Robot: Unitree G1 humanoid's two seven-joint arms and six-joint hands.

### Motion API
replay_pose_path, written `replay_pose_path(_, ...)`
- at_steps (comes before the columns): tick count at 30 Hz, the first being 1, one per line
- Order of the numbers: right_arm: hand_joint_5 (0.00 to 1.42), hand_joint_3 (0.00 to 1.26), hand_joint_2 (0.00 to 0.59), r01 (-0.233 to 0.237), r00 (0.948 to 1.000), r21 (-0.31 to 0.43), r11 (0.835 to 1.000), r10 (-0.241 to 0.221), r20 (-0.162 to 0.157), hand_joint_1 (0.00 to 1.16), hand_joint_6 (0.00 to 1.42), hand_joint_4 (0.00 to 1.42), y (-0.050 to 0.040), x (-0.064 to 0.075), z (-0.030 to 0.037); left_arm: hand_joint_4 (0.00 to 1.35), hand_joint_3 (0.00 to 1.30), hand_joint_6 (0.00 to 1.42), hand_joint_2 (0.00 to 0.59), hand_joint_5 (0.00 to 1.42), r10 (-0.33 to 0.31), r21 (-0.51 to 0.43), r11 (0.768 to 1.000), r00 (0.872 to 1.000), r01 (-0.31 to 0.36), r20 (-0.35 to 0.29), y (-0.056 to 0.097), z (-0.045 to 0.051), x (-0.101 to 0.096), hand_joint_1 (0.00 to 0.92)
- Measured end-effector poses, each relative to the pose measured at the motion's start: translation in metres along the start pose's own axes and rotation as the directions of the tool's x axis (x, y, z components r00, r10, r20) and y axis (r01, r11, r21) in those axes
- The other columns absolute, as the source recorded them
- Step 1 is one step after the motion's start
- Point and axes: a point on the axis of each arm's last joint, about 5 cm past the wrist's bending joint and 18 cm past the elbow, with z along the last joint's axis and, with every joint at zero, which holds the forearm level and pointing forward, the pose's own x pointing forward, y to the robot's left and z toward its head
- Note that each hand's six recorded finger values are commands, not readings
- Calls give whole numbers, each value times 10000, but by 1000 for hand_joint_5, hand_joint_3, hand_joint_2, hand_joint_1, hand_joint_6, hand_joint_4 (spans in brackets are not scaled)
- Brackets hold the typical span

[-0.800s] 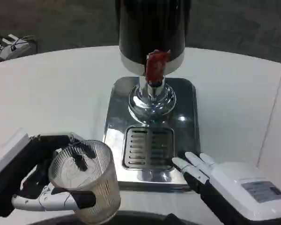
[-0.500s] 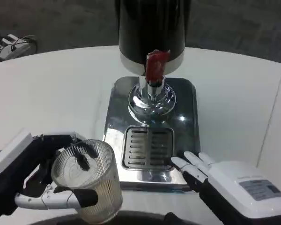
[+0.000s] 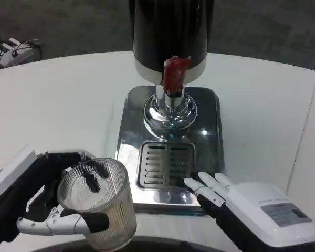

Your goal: Grasp the cup under the faucet to collect the drink, then remove the cup.

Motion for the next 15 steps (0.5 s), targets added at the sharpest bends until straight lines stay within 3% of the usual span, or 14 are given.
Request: replay_pose_path(15,0,85,423,12,9999,161,9999,-10,-103,383,98,0,3,1,3,1123,1013,1424,0,1288,34,155,9999,10000,-33,-54,18,-9,36,595)
